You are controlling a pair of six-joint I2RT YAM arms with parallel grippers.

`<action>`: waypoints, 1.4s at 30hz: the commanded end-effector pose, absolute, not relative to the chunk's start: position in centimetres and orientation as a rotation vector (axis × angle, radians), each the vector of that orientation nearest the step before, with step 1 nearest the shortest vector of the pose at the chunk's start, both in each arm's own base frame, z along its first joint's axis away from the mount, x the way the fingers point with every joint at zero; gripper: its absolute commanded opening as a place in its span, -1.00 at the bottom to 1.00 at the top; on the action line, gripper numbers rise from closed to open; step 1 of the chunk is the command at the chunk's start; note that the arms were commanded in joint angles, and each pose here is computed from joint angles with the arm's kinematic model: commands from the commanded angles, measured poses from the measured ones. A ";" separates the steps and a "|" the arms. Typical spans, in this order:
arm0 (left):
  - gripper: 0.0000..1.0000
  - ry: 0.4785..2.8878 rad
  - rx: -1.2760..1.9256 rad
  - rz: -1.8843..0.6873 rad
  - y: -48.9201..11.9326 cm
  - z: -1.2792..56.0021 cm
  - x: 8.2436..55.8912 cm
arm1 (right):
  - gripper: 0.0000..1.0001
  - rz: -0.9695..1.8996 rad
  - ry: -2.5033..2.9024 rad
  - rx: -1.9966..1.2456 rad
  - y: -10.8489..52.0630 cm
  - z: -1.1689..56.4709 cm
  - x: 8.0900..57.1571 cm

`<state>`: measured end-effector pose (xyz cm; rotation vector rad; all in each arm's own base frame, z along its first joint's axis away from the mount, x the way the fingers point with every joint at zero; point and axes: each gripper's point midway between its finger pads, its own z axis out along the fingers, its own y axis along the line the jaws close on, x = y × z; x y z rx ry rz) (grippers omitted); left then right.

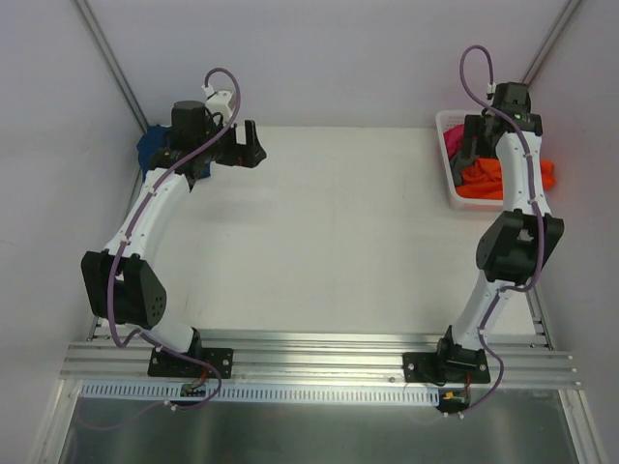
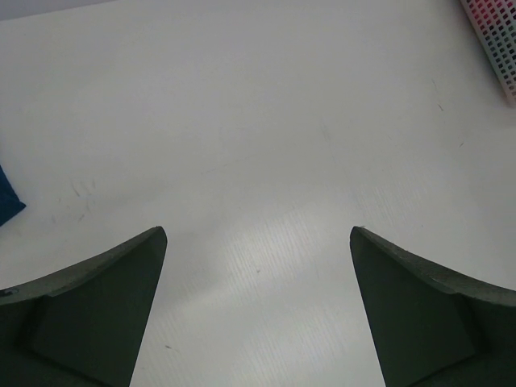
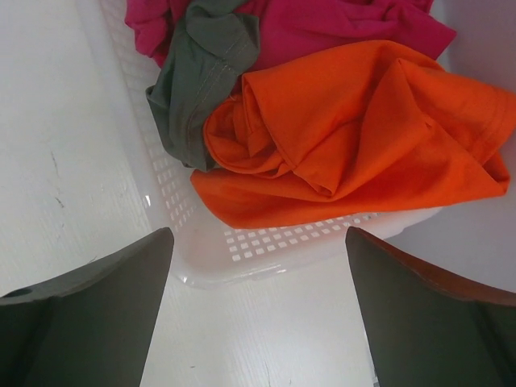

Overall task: Fold and stack the t-shirts
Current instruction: Grab the tshirt from the pile

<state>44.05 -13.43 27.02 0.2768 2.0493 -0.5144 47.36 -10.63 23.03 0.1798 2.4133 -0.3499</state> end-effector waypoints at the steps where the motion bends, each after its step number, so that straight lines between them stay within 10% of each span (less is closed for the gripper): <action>1: 0.98 2.039 0.323 -0.599 -14.7 27.5 42.9 | 0.85 -0.407 2.391 0.202 -12.5 23.3 48.7; 19: 0.96 2.013 0.482 -0.641 -15.9 29.7 43.2 | 0.72 -0.580 2.482 0.306 -20.5 17.3 49.4; 30: 0.72 2.013 0.543 -0.649 -16.3 30.2 43.7 | -0.34 -0.474 2.576 0.208 -20.2 13.5 50.2; 32: 0.74 2.012 0.553 -0.637 -16.1 30.4 43.7 | -0.99 -0.455 2.579 0.205 -20.3 13.2 50.3; 42: 0.77 2.014 0.555 -0.565 -15.5 30.4 45.0 | -0.99 -0.295 2.458 0.279 -18.4 19.4 49.8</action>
